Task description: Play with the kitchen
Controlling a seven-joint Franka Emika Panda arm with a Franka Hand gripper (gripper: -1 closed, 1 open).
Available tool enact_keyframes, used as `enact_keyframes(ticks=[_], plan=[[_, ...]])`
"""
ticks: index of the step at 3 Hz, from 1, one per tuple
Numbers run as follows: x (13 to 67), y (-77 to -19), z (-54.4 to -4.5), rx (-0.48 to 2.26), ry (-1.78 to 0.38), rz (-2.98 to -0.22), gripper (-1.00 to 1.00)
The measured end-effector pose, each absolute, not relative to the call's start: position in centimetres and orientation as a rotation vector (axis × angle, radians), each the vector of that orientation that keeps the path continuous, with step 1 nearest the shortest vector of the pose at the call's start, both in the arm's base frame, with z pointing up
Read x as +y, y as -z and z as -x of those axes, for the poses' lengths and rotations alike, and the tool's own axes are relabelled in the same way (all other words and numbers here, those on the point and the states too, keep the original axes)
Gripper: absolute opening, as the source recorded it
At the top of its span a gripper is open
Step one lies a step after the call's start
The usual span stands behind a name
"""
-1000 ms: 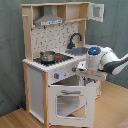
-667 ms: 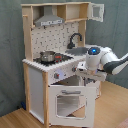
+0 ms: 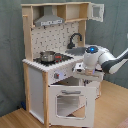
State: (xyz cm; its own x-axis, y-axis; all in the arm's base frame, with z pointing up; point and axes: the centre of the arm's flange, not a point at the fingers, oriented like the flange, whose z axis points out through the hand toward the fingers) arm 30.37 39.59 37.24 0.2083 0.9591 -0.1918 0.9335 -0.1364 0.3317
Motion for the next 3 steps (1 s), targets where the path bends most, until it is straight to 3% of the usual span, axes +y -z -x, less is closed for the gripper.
enact_keyframes(ticks=[3], plan=[[42.6,-35.5,-29.4,2.098,-0.262,-2.039,-1.00]])
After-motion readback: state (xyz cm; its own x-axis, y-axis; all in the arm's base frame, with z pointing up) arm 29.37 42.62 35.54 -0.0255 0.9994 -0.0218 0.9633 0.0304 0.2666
